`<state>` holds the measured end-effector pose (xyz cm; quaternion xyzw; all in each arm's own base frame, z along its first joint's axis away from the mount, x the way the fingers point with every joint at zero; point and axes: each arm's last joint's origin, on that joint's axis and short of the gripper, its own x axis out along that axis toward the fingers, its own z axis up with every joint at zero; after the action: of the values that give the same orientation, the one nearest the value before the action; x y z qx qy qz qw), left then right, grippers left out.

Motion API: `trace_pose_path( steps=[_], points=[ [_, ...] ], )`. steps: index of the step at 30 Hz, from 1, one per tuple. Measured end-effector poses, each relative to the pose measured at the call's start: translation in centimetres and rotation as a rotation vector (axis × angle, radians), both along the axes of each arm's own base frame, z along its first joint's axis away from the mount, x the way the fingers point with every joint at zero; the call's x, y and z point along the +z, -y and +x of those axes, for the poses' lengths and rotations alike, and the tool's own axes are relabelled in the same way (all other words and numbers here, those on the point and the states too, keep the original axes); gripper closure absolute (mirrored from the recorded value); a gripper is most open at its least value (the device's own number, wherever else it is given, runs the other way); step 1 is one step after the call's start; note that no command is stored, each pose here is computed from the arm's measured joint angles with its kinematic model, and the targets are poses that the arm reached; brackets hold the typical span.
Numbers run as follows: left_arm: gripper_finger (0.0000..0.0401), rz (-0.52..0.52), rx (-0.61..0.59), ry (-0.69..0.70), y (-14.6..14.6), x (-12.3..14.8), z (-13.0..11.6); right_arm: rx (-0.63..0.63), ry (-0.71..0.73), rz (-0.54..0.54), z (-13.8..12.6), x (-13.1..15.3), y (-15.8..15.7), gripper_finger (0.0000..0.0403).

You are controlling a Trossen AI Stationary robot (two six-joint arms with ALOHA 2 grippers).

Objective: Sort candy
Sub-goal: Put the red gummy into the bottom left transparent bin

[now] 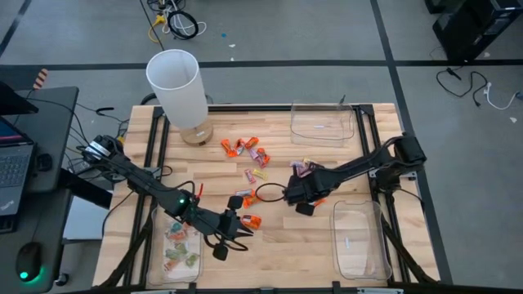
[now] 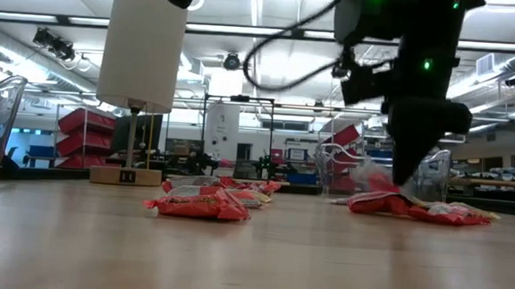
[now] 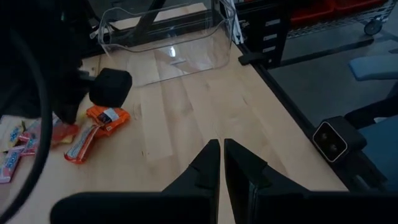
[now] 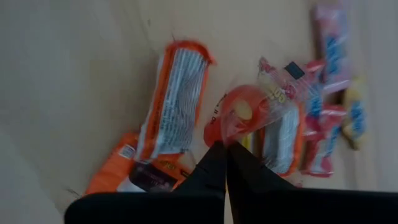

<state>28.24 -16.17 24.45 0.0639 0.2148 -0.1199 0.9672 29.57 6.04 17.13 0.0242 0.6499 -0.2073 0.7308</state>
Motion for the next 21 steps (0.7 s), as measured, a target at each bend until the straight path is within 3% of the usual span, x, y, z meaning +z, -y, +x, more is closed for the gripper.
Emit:
trace_pose_path(
  steps=[6,13,21],
  points=[
    [0.0376,0.020,0.024,-0.007,-0.1,-0.1,0.0,0.088,0.159,-0.088,0.6,3.0,-2.4,0.0403],
    [0.0376,0.075,0.151,0.026,-0.6,-0.1,0.1,0.309,0.373,-0.171,1.8,4.5,-6.4,0.0403],
    [0.0355,0.049,0.218,0.017,-1.4,-0.1,0.4,0.552,0.532,-0.328,2.1,5.7,-9.8,0.0403]
  ],
)
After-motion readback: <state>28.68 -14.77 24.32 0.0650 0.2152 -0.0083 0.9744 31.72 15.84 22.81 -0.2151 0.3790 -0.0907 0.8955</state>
